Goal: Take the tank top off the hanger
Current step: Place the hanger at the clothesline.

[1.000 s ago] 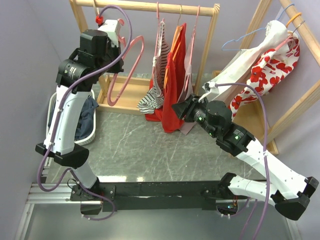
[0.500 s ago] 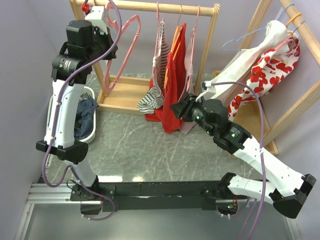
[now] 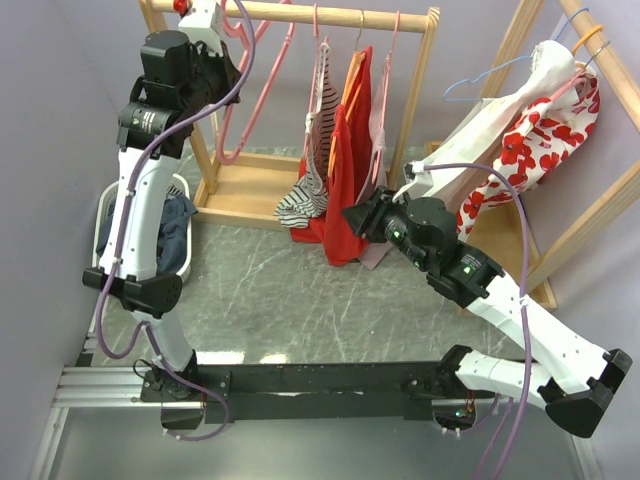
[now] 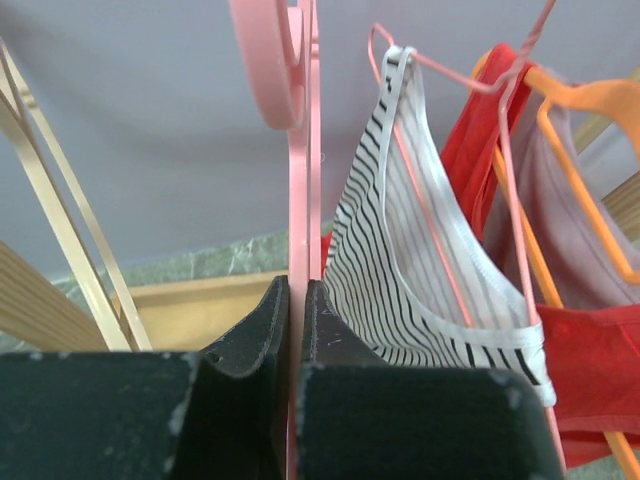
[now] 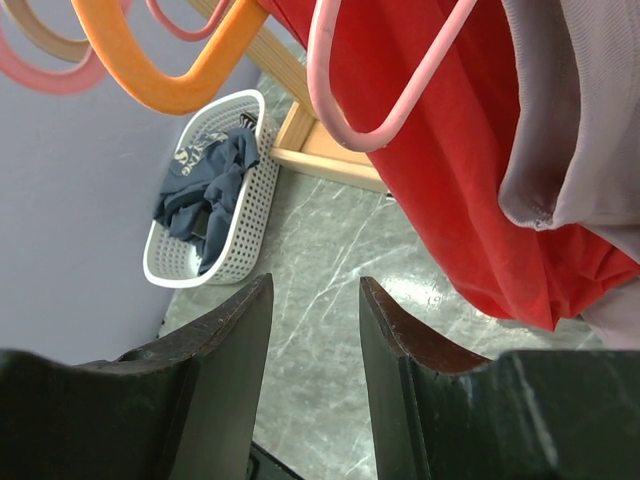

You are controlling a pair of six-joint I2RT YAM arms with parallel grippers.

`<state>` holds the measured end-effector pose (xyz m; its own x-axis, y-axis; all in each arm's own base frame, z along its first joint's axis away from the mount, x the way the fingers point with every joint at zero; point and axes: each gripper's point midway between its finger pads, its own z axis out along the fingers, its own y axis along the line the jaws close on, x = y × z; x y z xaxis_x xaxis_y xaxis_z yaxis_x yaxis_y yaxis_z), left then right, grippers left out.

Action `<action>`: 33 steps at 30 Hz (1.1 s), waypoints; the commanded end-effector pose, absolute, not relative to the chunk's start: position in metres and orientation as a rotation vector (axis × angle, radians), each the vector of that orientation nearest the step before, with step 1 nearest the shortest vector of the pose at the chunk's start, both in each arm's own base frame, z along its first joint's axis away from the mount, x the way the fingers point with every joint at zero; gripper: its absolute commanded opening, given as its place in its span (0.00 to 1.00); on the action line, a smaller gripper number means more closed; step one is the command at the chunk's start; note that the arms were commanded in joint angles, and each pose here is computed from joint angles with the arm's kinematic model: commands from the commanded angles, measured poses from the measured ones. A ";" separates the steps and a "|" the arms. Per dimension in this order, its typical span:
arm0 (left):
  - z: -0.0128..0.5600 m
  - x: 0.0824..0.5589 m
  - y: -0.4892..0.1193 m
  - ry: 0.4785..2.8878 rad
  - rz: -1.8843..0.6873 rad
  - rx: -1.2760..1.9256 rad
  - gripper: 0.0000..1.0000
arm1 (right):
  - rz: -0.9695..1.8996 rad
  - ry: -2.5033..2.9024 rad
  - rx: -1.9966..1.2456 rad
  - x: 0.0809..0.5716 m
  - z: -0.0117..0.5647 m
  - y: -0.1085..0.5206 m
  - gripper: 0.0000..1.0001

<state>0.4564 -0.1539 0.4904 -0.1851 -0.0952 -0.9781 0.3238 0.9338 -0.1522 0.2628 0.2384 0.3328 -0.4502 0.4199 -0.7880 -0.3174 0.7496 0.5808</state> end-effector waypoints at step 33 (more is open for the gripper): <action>0.450 0.504 -0.141 1.772 -0.403 0.174 0.20 | 0.882 1.835 0.084 0.273 0.337 0.242 0.48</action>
